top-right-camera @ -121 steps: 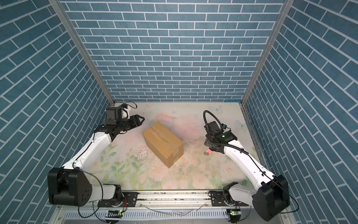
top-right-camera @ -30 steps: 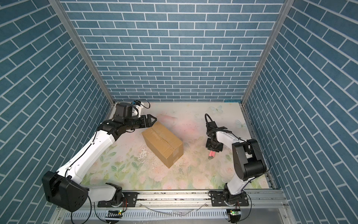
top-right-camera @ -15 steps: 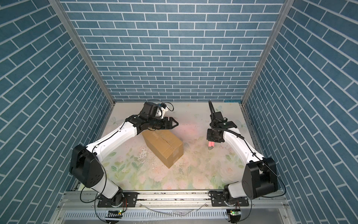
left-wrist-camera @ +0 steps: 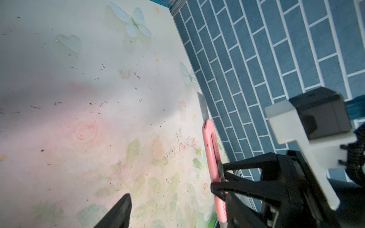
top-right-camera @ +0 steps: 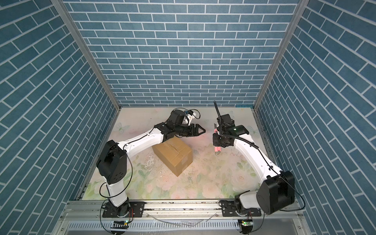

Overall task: Unpack the express box
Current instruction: 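Lift the pink cutter with the right gripper while the left gripper moves toward it, then close the left gripper on the cutter's blade end held by the right gripper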

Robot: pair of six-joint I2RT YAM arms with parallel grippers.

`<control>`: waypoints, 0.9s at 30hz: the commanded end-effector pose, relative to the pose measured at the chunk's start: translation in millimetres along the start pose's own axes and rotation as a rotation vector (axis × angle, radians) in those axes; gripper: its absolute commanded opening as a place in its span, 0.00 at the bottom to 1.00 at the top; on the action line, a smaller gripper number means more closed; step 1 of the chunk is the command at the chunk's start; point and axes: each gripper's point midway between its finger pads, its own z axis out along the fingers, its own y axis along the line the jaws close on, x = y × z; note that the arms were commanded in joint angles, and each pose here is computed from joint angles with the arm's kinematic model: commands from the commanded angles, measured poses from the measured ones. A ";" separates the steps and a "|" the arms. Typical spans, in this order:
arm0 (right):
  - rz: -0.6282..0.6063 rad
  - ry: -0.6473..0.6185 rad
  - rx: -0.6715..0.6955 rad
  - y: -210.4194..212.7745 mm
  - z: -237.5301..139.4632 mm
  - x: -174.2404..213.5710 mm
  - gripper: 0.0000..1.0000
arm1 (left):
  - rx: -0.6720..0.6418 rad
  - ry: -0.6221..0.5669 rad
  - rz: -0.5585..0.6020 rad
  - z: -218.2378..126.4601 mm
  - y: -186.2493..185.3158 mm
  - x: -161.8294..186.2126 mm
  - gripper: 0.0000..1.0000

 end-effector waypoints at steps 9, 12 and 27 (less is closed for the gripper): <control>-0.070 -0.070 -0.133 30.8 -32.5 -15.3 0.02 | 0.116 -0.056 -0.004 19.0 -26.3 -15.7 0.64; -0.069 -0.070 -0.138 31.8 -32.5 -15.8 0.02 | 0.124 -0.053 -0.003 22.6 -28.7 -14.0 0.63; -0.080 -0.076 -0.159 39.4 -32.7 -16.5 0.01 | 0.160 -0.035 0.002 39.3 -42.0 -4.8 0.51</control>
